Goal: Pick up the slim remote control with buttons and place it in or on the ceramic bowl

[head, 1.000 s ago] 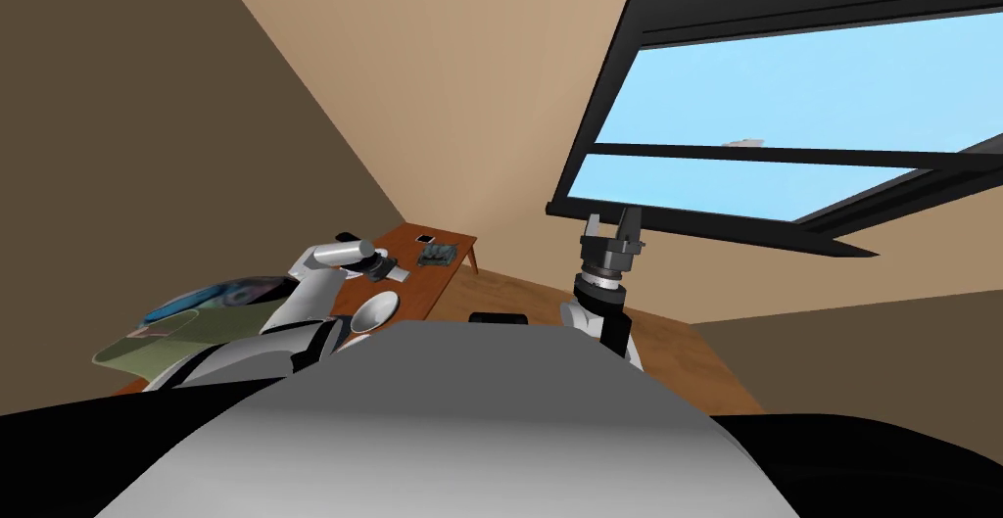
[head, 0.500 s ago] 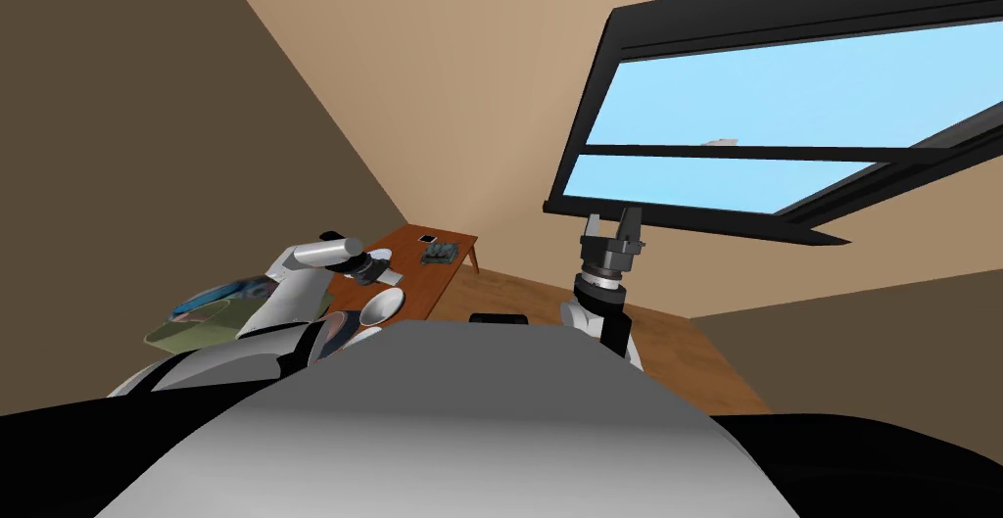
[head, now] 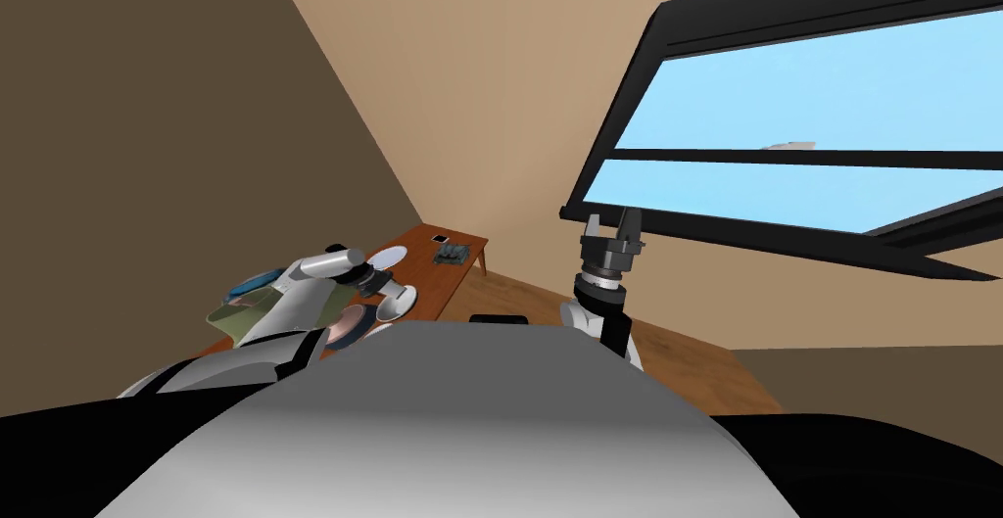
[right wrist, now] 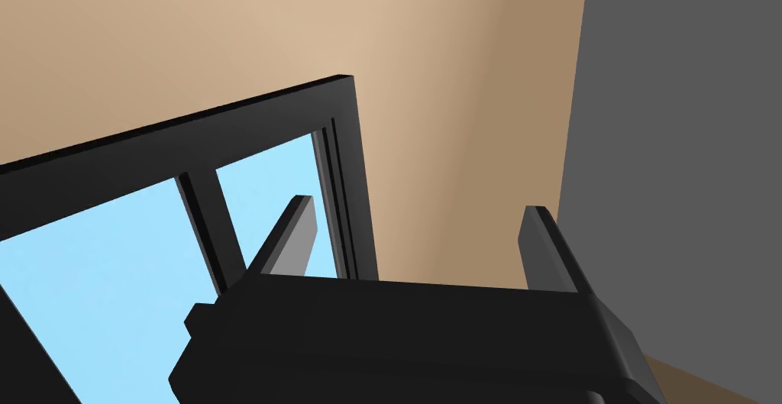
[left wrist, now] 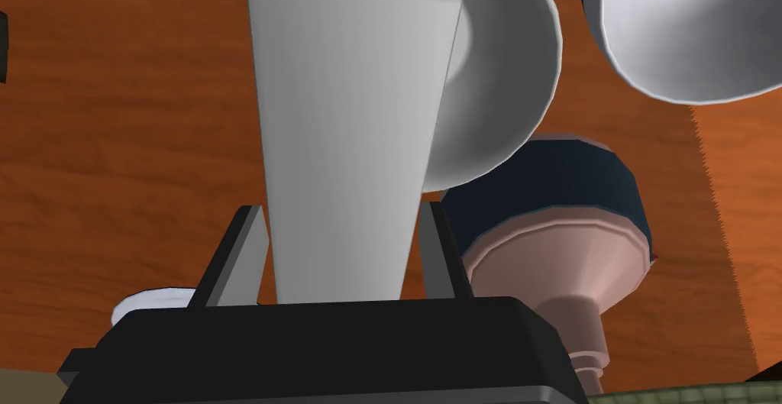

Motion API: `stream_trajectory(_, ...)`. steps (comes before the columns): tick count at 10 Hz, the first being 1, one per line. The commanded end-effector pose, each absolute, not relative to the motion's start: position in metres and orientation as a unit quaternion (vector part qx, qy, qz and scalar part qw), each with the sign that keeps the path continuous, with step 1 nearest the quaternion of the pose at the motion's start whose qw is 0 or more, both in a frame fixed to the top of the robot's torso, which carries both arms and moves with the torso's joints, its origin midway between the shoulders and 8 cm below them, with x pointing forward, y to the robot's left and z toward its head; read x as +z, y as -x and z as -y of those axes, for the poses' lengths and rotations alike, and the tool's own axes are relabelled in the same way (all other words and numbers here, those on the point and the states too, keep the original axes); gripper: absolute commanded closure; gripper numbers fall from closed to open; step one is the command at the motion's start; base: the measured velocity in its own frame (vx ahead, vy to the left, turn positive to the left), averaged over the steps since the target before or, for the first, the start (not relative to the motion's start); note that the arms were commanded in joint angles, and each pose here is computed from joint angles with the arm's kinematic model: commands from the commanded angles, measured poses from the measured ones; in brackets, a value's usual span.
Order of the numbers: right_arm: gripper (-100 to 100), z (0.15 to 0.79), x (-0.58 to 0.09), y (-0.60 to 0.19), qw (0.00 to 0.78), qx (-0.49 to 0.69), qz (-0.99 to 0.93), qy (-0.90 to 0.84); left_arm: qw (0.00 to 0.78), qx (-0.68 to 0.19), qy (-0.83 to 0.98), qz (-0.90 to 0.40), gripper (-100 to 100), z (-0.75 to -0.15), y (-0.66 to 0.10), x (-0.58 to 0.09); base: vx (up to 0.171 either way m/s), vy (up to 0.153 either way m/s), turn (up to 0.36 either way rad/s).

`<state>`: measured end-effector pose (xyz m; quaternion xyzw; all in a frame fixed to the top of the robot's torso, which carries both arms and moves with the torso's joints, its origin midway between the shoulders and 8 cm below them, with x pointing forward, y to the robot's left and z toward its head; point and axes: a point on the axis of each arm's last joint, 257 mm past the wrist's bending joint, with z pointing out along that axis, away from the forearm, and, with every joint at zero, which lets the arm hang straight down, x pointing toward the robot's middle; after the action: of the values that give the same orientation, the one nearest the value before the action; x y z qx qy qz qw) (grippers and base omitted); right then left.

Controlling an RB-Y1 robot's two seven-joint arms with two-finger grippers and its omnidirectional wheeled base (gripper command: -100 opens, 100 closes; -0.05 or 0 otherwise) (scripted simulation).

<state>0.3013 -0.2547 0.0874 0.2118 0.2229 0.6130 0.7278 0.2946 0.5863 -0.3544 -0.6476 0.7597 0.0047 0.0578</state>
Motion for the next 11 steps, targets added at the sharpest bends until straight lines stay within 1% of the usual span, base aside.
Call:
stream_trajectory(1,0,0.255,0.087,-0.301,0.728,0.613,-0.223,-0.212,0.031,0.001,0.648,-0.761,100,-0.576,-0.277,-0.373,0.107,0.085,0.188)
stream_trajectory(2,0,0.255,0.087,-0.301,0.728,0.613,-0.223,-0.212,0.019,-0.002,0.648,-0.762,100,-0.571,-0.269,-0.382,0.083,0.062,0.103)
stream_trajectory(3,0,0.255,0.087,-0.301,0.728,0.613,-0.223,-0.212,0.027,0.0,0.648,-0.761,100,-0.578,-0.275,-0.377,0.028,0.02,0.026)
stream_trajectory(4,0,0.255,0.087,-0.301,0.728,0.613,-0.223,-0.212,0.024,0.001,0.648,-0.761,-100,-0.577,-0.272,-0.38,0.005,0.006,-0.001)
stream_trajectory(8,0,0.255,0.087,-0.301,0.728,0.613,-0.223,-0.212,0.024,0.001,0.648,-0.761,-100,-0.577,-0.272,-0.38,0.0,0.0,0.0)
stream_trajectory(9,0,0.255,0.087,-0.301,0.728,0.613,-0.223,-0.212,0.024,0.001,0.648,-0.761,0,-0.577,-0.272,-0.38,0.0,0.0,0.0)
stream_trajectory(10,0,0.255,0.087,-0.301,0.728,0.613,-0.223,-0.212,0.024,0.0,0.646,-0.763,-100,-0.581,-0.273,-0.363,0.011,-0.021,0.046)
stream_trajectory(11,0,0.255,0.087,-0.301,0.728,0.613,-0.223,-0.212,0.024,0.0,0.645,-0.764,-100,-0.583,-0.274,-0.358,0.022,-0.034,0.053)
